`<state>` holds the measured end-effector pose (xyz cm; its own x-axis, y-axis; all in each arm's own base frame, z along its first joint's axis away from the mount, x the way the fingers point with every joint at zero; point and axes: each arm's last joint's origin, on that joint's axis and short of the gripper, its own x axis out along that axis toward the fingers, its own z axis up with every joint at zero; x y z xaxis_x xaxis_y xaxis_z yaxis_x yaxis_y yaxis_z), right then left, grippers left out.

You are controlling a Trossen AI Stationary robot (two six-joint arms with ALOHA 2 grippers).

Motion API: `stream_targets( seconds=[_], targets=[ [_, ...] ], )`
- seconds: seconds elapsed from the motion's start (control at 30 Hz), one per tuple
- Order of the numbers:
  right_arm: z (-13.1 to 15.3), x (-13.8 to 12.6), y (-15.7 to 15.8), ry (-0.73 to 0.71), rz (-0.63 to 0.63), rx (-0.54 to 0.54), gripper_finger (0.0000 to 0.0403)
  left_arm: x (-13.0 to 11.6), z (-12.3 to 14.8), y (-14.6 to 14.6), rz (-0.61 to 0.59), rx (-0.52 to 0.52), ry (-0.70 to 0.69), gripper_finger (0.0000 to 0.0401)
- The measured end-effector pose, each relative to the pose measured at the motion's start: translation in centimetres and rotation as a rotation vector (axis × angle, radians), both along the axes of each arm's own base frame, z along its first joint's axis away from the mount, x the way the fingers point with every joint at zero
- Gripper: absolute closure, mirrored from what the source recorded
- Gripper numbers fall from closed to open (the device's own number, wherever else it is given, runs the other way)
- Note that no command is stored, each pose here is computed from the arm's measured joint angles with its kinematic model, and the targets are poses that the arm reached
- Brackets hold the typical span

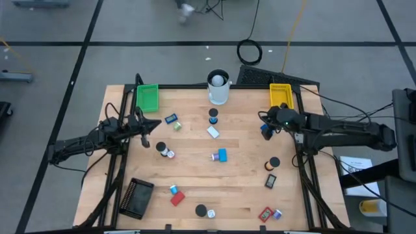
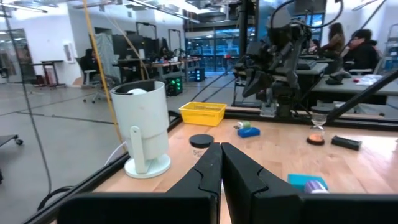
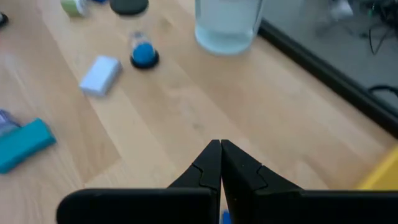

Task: Pick & Place Office items
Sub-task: Put the right green charger adapter into the black bin

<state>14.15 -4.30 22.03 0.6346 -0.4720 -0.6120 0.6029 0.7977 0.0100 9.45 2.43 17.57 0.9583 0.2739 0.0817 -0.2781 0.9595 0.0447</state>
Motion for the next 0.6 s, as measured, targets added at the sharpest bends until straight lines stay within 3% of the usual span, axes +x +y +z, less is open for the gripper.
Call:
stream_targets(
  seconds=[0.6],
  targets=[
    [1.0,1.3,-0.2,0.201,-0.097,0.115,0.0399,0.0,-0.1,0.0,-0.009,0.018,0.011,0.0391]
  ],
)
